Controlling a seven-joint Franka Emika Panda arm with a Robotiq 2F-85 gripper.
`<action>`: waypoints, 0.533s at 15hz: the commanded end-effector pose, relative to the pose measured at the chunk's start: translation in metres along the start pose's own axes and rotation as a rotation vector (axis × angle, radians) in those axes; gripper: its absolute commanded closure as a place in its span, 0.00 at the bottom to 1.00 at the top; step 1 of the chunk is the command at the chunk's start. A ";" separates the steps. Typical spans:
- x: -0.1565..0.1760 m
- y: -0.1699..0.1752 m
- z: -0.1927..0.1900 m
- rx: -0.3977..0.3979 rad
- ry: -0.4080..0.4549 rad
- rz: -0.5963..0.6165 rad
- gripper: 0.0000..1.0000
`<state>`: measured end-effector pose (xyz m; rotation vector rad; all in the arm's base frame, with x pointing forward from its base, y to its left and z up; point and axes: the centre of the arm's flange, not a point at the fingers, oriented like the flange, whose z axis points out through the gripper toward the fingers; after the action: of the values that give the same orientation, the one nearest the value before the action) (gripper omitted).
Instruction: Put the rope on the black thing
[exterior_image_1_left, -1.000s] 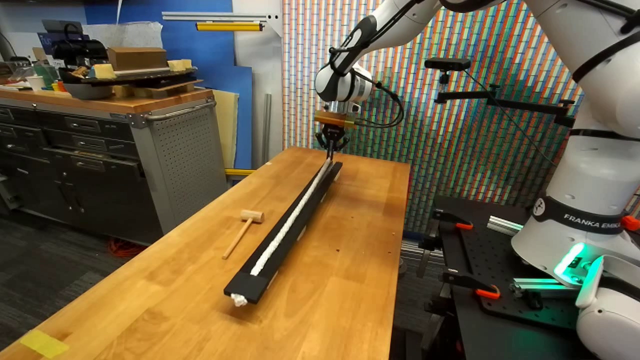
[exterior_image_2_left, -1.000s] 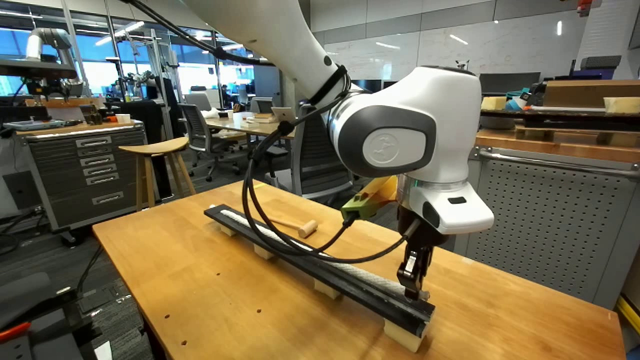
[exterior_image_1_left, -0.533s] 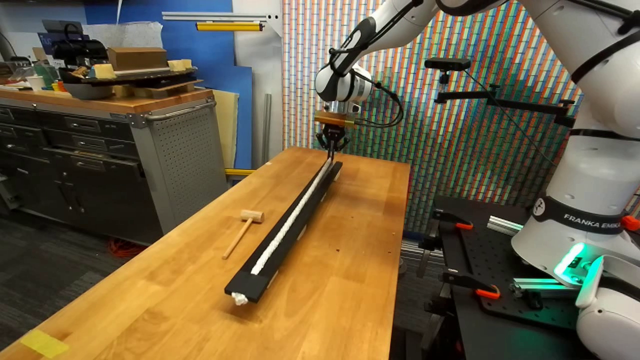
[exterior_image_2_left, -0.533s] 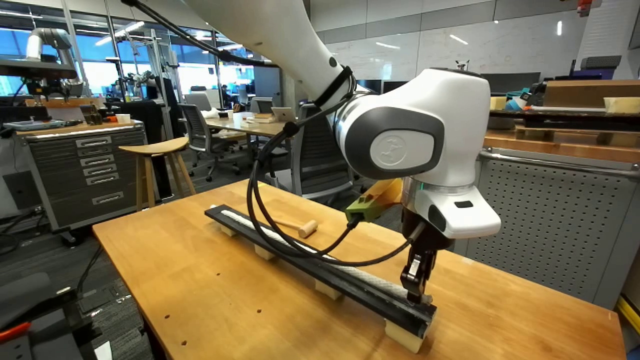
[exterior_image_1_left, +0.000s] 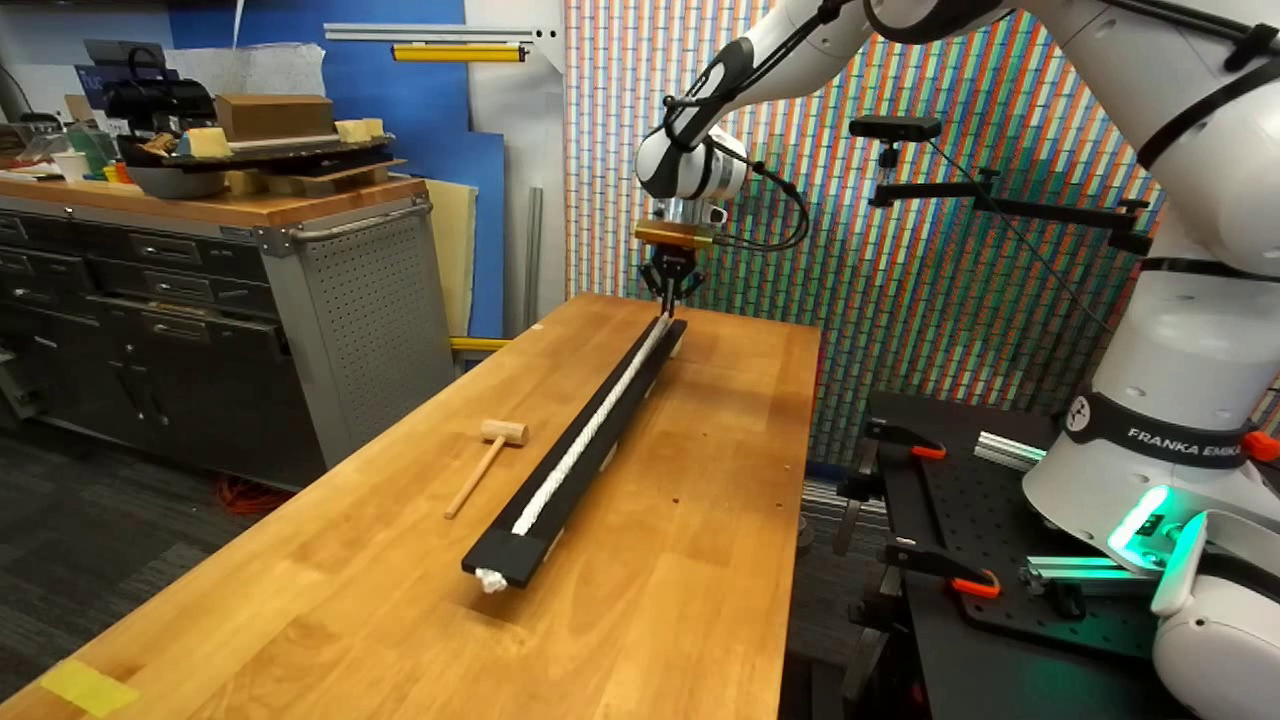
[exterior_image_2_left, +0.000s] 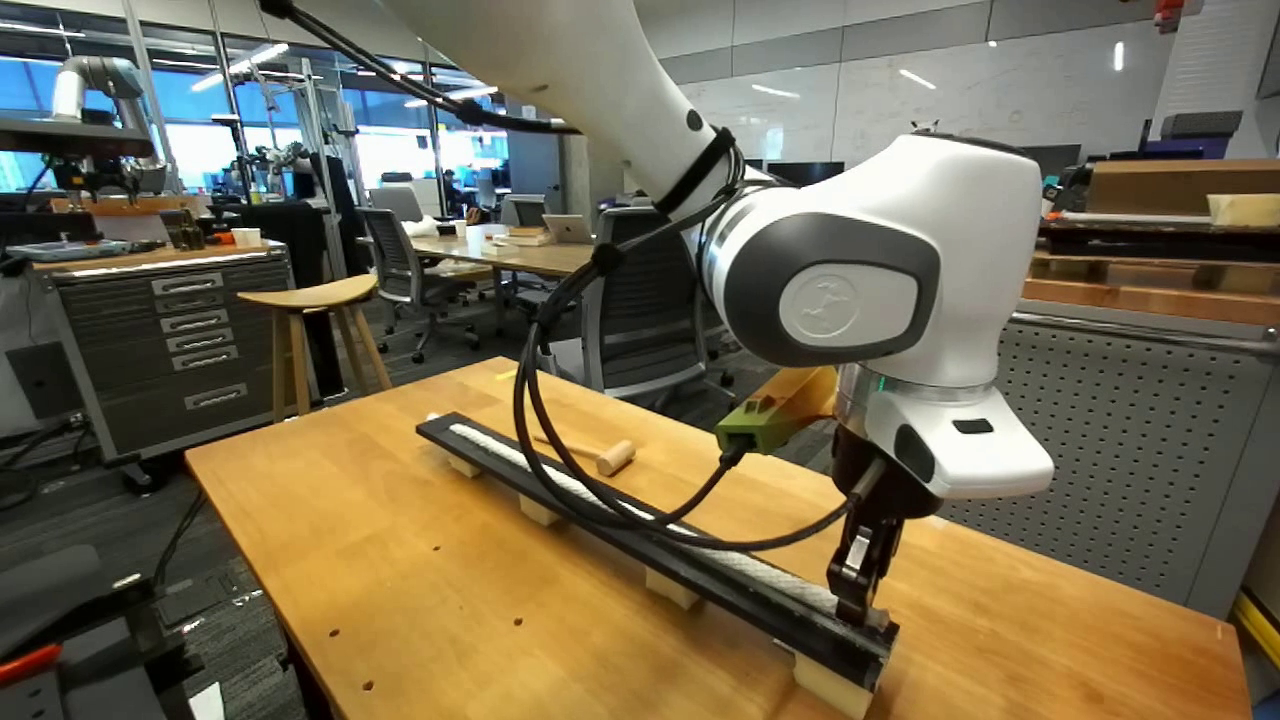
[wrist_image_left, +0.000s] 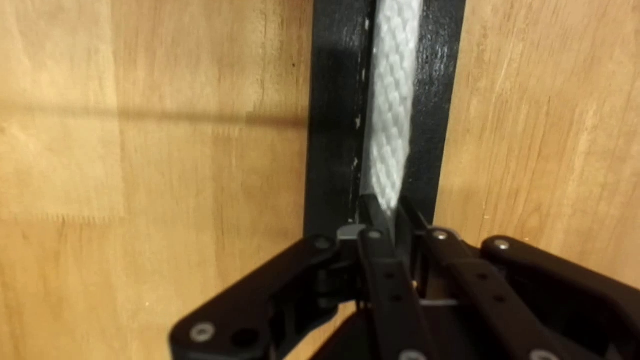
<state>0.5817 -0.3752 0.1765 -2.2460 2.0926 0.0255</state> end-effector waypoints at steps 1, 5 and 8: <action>0.022 -0.013 -0.004 0.009 0.015 0.006 0.97; 0.022 -0.018 -0.004 0.010 0.021 0.003 0.97; 0.025 -0.017 -0.004 0.018 0.018 0.013 0.97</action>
<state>0.5908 -0.3813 0.1773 -2.2518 2.0872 0.0035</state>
